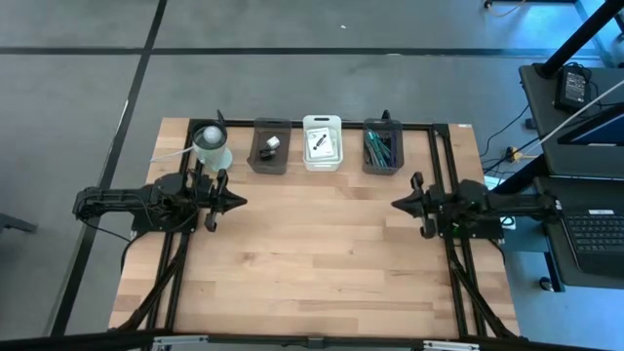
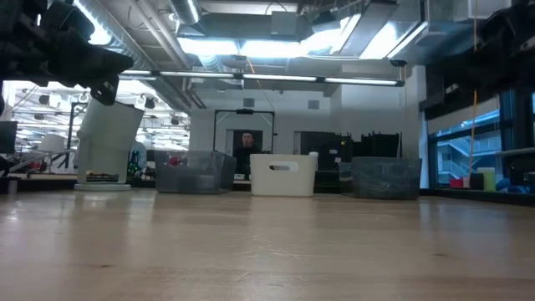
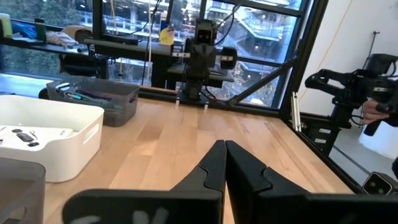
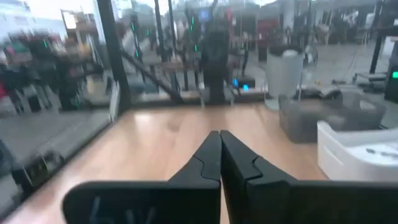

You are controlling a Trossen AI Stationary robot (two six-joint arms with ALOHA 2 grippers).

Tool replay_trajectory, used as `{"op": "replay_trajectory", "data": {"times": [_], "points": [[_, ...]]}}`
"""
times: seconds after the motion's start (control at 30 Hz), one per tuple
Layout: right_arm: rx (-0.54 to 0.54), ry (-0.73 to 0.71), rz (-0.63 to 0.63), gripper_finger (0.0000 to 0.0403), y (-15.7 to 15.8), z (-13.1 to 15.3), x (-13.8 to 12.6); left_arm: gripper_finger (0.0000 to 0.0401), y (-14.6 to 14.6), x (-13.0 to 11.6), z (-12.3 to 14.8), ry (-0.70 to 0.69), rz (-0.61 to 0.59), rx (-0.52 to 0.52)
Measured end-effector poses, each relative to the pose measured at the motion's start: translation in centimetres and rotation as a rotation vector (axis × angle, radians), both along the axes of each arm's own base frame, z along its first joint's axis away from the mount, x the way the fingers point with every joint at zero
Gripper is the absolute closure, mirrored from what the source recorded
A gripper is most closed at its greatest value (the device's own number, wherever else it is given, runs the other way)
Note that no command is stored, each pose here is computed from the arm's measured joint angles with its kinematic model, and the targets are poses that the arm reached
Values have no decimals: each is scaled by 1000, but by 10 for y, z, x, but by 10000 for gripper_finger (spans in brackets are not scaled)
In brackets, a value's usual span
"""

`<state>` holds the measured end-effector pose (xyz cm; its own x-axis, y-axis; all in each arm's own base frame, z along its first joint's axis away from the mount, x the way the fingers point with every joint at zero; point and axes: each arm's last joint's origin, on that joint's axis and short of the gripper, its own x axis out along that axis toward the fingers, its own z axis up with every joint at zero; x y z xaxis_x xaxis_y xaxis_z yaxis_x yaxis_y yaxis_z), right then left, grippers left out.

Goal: Pick and place items into bin
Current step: Return to Home Position

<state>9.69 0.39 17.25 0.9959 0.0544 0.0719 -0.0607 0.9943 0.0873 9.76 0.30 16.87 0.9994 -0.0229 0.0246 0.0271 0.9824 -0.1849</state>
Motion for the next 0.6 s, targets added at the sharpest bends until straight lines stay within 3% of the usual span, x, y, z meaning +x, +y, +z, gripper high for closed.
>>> {"op": "replay_trajectory", "data": {"times": [0.6], "points": [[-18, 63, -1, 378, 0, -6, 1, 395, 0, 0, 0, 0, -1, 0]]}}
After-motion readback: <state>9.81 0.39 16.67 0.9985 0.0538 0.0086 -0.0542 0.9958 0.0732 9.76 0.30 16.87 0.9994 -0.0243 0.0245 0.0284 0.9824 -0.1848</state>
